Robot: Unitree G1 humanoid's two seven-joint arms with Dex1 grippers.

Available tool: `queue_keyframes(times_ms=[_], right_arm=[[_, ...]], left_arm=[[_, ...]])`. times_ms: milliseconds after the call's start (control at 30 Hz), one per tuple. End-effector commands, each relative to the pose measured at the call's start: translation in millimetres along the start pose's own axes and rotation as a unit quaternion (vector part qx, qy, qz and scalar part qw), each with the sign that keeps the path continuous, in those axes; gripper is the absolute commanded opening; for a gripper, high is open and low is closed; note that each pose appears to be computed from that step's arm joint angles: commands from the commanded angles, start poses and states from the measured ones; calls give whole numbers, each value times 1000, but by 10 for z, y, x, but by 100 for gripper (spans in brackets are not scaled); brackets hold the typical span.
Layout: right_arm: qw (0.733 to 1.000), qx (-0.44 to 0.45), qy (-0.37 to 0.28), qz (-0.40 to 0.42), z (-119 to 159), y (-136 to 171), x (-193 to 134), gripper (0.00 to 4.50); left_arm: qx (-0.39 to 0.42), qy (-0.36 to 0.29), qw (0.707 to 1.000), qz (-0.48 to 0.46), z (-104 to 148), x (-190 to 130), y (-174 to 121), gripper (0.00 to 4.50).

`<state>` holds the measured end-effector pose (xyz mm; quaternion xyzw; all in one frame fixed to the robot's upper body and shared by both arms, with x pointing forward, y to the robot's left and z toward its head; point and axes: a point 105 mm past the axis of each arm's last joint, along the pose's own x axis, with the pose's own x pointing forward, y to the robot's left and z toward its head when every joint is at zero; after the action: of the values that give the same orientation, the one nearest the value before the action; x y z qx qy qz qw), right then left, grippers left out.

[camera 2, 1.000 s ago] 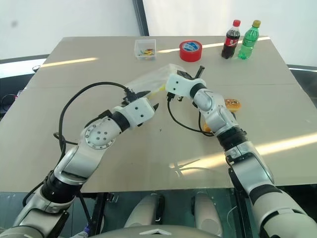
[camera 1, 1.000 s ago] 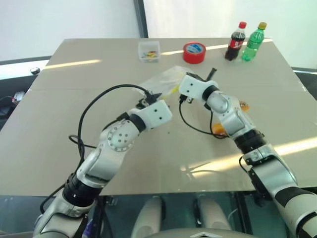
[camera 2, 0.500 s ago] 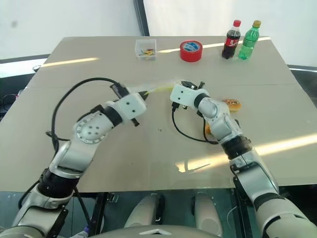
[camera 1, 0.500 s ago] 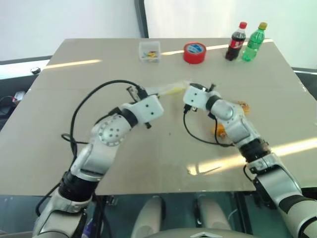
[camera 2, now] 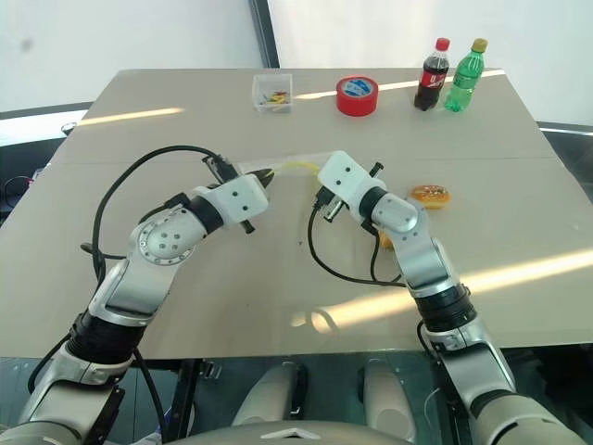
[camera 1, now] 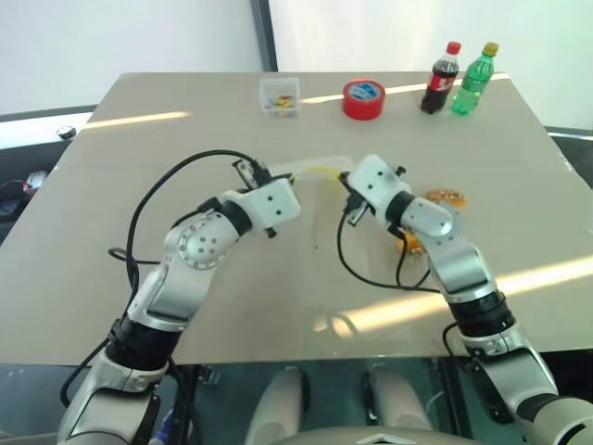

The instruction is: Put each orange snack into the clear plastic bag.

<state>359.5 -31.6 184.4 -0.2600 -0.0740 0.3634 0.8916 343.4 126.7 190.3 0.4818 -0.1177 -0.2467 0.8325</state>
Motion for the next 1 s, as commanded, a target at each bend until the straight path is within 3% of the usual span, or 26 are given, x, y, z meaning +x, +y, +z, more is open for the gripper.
queue_keyframes(times_ms=[33,633,800,1000], right_arm=[[1000,5,-20,-4,128,-48,-64,2],[999,12,-38,-11,164,-154,-158,2],[997,40,-59,8,289,-24,-25,2],[998,56,-40,-11,161,-57,120,2]], left_arm=[[15,-8,1000,24,49,-18,139,0],[19,-4,999,31,39,-39,131,0],[19,-12,999,29,77,-35,107,0],[20,-22,999,28,124,-47,93,0]])
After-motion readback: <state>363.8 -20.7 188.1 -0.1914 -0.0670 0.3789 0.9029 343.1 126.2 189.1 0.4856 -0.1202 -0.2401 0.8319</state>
